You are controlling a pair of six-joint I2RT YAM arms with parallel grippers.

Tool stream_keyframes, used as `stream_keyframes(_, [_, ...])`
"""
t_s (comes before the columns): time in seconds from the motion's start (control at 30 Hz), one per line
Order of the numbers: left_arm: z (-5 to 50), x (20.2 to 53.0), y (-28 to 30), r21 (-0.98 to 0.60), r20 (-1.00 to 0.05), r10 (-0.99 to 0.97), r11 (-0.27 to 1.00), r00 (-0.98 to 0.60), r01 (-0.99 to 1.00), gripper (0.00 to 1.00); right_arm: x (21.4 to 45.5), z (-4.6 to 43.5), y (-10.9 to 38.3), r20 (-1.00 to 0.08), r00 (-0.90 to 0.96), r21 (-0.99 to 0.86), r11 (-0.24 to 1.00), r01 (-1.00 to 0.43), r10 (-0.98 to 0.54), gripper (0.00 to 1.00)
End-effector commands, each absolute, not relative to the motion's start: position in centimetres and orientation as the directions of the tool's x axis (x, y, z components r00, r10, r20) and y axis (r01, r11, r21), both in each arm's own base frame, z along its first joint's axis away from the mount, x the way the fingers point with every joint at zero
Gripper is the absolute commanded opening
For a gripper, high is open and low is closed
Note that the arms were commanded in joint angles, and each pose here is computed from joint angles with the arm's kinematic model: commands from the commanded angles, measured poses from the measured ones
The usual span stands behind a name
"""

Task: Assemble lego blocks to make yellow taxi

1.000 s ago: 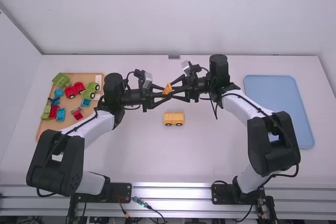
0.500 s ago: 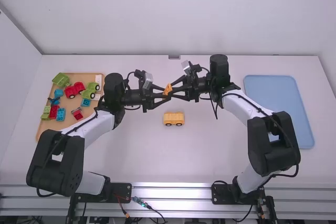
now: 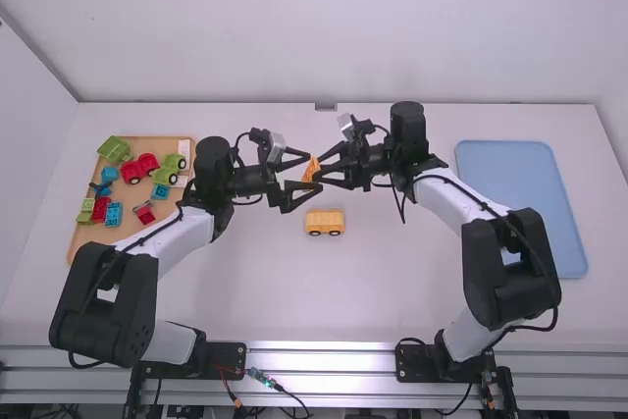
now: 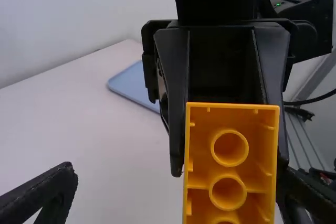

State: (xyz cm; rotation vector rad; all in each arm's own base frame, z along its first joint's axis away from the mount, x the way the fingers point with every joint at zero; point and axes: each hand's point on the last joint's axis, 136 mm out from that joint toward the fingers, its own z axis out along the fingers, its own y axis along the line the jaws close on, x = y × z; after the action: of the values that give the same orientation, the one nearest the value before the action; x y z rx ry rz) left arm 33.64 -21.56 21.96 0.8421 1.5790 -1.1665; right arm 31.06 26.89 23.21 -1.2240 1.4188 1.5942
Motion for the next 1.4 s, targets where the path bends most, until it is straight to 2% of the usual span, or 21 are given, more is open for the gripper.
stream_keyframes(0.0, [21.8,33.8,-21.4,-0.285,-0.955,-0.014,0.31,-0.295,0.907,0.99,32.3,24.1,26.3,-0.933,-0.349,0.36,-0.161,-0.919,-0.091,0.0])
stream_keyframes(0.2, [21.3,33.8,-21.4,-0.255,-0.961,0.019,0.317,-0.275,0.913,0.99,35.7,23.8,24.8,-0.913,-0.404,0.404,0.009,-0.915,-0.063,0.0])
stream_keyframes(0.37, [19.5,36.1,-20.2,-0.238,-0.934,0.129,0.473,-0.334,0.848,0.99,38.5,22.9,22.1,-0.855,-0.518,0.508,0.155,-0.847,-0.025,0.0])
stream_keyframes(0.47, [18.9,37.5,-18.8,-0.198,-0.895,0.226,0.572,-0.385,0.796,0.99,40.8,20.3,20.1,-0.788,-0.615,0.564,0.36,-0.743,-0.035,0.0])
stream_keyframes(0.6, [18.9,38.0,-17.6,-0.124,-0.857,0.329,0.616,-0.397,0.778,0.99,42.0,17.0,17.5,-0.678,-0.723,0.505,0.631,-0.589,-0.133,0.0])
stream_keyframes(0.7, [18.7,38.3,-16.4,-0.044,-0.815,0.421,0.641,-0.399,0.767,0.99,41.6,15.4,14.7,-0.558,-0.798,0.345,0.812,-0.472,-0.227,0.0])
stream_keyframes(0.83, [18.5,39.5,-14.7,0.015,-0.788,0.438,0.716,-0.432,0.697,0.99,40.4,14.2,11.1,-0.414,-0.883,0.145,0.942,-0.304,-0.221,0.0])
stream_keyframes(1.07, [19.4,42.3,-12.1,0.066,-0.805,0.355,0.85,-0.476,0.522,0.99,37.5,11.3,9.5,-0.239,-0.953,0.076,0.975,-0.209,-0.186,0.0])
stream_keyframes(1.13, [19.5,42.8,-11.4,0.044,-0.808,0.302,0.887,-0.505,0.46,0.99,36.7,9.3,9.0,-0.147,-0.977,0.078,0.983,-0.169,-0.157,0.0])
stream_keyframes(1.33, [19.3,42.6,-11.6,0.004,-0.803,0.267,0.897,-0.533,0.443,0.99,34.5,4.8,8.8,0.099,-0.986,0.045,0.991,-0.128,-0.132,0.0])
stream_keyframes(1.37, [19.3,42.6,-11.6,0.004,-0.803,0.267,0.897,-0.533,0.443,0.99,34.5,4.7,8.8,0.103,-0.986,0.042,0.991,-0.128,-0.132,0.0])
